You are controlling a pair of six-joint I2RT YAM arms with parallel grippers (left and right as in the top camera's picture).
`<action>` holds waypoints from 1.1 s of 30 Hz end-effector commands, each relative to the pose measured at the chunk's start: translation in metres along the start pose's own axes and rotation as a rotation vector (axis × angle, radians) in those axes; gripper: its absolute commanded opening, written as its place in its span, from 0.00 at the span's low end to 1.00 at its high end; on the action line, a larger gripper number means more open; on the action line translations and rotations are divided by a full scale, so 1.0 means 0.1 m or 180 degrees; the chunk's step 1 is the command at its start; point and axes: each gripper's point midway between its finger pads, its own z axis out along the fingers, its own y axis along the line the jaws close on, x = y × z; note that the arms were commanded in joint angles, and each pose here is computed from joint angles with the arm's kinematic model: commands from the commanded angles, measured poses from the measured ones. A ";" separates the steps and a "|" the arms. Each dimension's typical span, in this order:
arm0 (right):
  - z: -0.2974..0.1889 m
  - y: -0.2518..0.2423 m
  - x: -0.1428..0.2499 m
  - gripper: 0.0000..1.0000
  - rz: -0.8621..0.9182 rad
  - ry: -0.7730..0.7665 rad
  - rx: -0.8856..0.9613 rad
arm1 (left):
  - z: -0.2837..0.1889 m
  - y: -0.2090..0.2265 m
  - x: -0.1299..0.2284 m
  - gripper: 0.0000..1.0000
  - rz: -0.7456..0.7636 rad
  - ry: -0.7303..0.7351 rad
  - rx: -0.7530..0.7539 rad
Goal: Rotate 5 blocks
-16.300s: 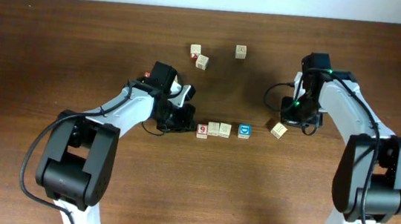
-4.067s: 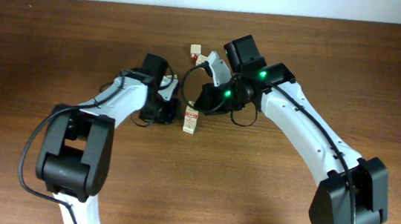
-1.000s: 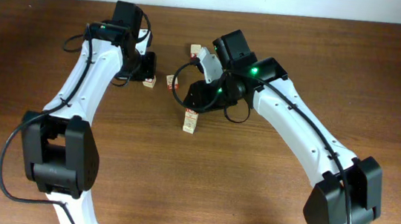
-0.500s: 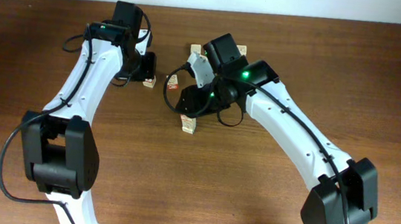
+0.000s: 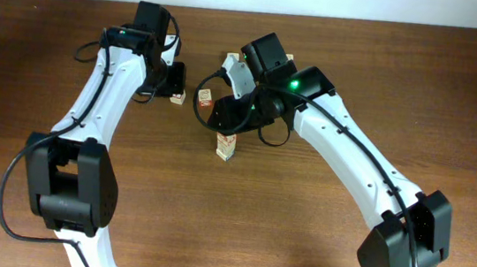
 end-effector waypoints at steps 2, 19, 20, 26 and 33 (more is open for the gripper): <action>-0.01 0.03 -0.06 0.43 -0.0073 -0.0036 0.0027 | -0.04 0.03 -0.06 0.00 0.0037 -0.0055 -0.0028; -2.06 -0.21 -0.42 0.94 0.0019 -0.0826 0.1079 | -1.50 0.47 -0.10 0.20 -0.0173 -0.0867 -0.0458; -2.24 -0.24 -0.37 0.99 0.0067 -0.0898 0.1179 | -1.63 0.53 -0.06 0.23 -0.0198 -0.0932 -0.0548; -3.24 -0.29 0.11 0.99 0.0359 -0.1357 0.1577 | -1.92 0.57 0.19 0.99 -0.0226 -0.0918 -0.0662; -4.00 0.14 0.63 0.99 0.0261 -0.2105 0.1665 | -1.92 0.57 0.19 0.99 -0.0226 -0.0911 -0.0662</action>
